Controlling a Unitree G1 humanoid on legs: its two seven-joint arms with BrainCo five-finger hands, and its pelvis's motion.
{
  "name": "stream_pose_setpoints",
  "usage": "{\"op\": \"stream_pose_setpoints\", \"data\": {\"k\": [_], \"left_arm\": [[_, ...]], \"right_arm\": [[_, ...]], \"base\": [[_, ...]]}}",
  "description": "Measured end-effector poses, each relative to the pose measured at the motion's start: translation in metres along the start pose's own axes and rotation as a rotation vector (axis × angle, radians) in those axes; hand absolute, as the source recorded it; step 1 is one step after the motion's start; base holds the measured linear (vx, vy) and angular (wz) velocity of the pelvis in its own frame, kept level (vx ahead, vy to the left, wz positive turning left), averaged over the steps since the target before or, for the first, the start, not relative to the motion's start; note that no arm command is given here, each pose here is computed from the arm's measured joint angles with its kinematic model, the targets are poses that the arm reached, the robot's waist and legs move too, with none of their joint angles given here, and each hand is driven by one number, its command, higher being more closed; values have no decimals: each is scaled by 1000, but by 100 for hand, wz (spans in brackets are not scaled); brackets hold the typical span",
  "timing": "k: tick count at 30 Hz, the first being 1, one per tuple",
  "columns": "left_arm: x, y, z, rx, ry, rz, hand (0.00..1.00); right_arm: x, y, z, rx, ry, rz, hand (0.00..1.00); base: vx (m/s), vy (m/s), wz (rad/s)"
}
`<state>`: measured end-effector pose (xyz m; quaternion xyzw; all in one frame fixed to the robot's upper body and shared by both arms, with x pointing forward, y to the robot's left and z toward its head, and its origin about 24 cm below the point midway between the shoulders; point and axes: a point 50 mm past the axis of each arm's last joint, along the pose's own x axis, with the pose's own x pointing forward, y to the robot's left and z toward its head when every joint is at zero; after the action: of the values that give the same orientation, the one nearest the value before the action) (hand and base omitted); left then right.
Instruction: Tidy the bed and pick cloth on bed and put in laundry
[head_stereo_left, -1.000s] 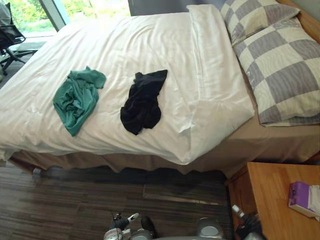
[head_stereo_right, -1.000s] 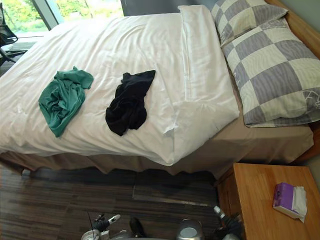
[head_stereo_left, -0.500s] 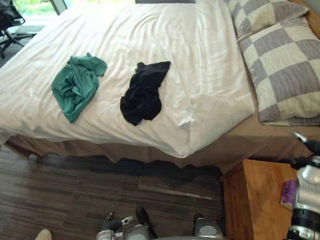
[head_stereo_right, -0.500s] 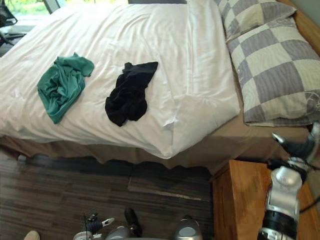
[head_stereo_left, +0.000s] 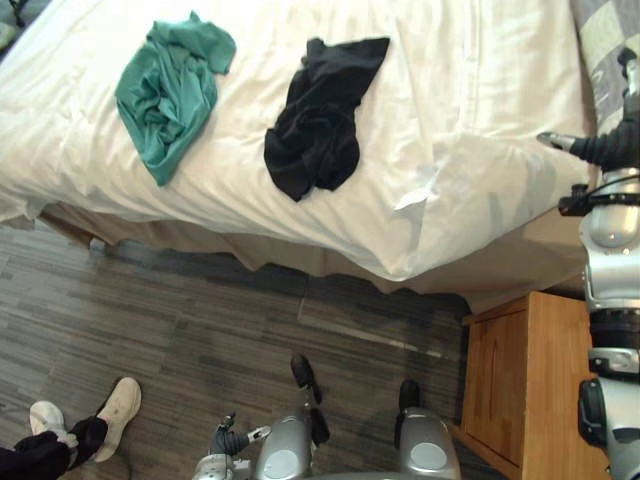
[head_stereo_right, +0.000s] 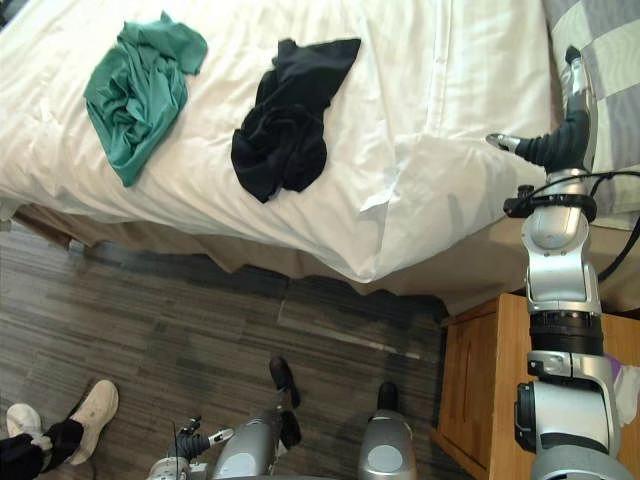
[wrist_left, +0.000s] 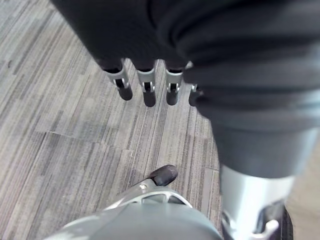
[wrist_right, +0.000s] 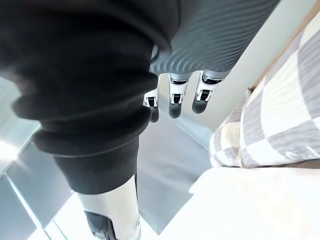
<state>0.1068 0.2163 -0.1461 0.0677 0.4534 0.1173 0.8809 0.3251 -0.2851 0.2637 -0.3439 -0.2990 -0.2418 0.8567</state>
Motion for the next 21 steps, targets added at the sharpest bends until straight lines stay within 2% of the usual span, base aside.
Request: {"op": "stream_pose_setpoints", "data": {"k": [5, 13, 14, 21], "left_arm": [[5, 2, 17, 3, -53, 11, 0], [9, -6, 39, 7, -132, -12, 0], [10, -8, 42, 3, -139, -20, 0], [14, -25, 72, 28, -228, -78, 0]], "right_arm": [[18, 6, 13, -67, -51, 55, 0], [32, 23, 0, -156, 21, 168, 0], [31, 23, -6, -165, 48, 175, 100], [40, 21, -26, -195, 162, 218, 100]], "base": [[3, -10, 12], [-12, -8, 8], [21, -1, 4], [39, -10, 2]]}}
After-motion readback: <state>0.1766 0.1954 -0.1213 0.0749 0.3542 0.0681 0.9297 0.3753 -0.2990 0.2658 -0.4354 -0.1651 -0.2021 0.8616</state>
